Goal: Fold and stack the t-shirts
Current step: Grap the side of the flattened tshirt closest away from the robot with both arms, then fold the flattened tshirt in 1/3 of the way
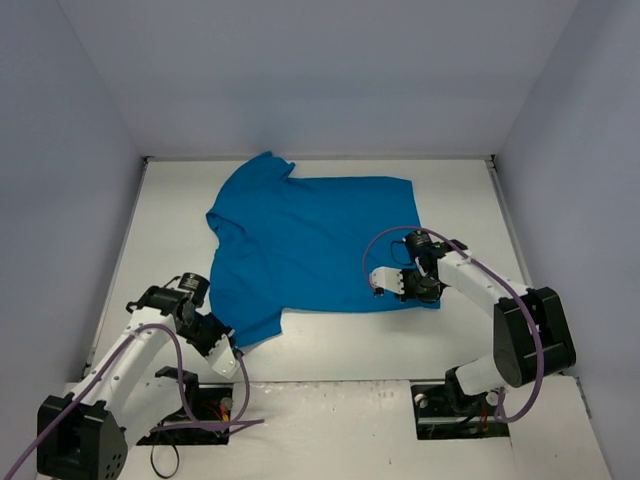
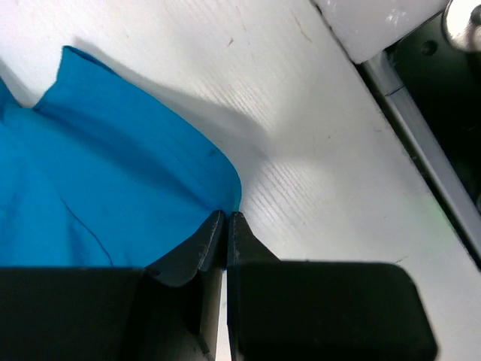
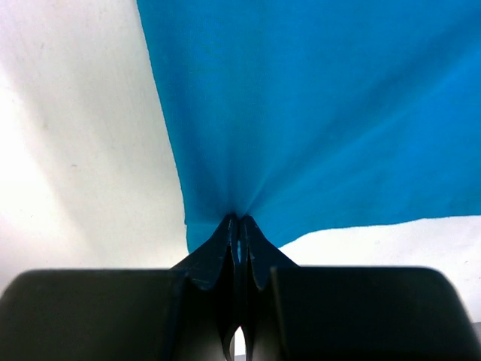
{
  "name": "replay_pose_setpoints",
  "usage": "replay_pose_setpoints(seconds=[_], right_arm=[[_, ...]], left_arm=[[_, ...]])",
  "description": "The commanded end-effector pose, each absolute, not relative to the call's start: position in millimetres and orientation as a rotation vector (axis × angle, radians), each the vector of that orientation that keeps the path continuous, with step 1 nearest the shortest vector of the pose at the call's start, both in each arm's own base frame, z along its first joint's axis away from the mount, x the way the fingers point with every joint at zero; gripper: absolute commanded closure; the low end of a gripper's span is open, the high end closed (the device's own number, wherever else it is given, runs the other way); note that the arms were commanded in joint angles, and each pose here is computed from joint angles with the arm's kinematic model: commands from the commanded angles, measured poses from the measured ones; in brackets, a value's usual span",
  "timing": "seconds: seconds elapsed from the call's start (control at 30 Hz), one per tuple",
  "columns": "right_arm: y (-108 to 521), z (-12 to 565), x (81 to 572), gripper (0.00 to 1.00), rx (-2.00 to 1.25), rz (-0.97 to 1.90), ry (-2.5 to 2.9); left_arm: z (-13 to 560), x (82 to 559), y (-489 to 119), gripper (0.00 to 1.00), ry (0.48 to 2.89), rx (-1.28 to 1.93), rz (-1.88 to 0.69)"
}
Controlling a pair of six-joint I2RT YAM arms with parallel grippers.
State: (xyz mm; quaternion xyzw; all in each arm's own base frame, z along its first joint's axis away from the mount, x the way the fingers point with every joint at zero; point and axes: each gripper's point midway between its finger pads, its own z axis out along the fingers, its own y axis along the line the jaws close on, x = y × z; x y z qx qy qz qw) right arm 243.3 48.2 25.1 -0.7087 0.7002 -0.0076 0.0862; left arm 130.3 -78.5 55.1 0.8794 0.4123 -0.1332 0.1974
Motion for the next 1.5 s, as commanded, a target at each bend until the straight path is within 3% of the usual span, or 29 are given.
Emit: replay_pose_setpoints(seconds=[0.0,0.4,0.53,0.6,0.83,1.07,1.23,1.47], right_arm=[[43,39,234,1.00,-2.131,-0.030,2.101],[54,63,265,1.00,-2.073,0.049,2.080],[45,64,300,1.00,-1.960,0.141,2.157],[35,77,340,1.00,-1.866,0.128,2.172],[26,39,399,1.00,-1.854,0.194,2.240],[30,3,427,1.00,-1.826,0.272,2.320],[36,3,428,1.00,-1.822,0.309,2.320],[51,57,417,1.00,-1.836,0.321,2.213]], left_arm=[[79,115,-91,1.00,1.139,2.400,-0.477],[113,145,-105,1.00,1.401,2.246,-0.664],[136,196,-115,1.00,1.543,2.054,-0.740],[165,252,-114,1.00,1.634,1.903,-0.706],[166,373,-106,1.00,1.837,1.632,-0.767],[102,444,-88,1.00,2.072,1.413,-0.869],[99,469,-76,1.00,2.077,1.357,-0.828],[160,468,-82,1.00,1.910,1.466,-0.668]])
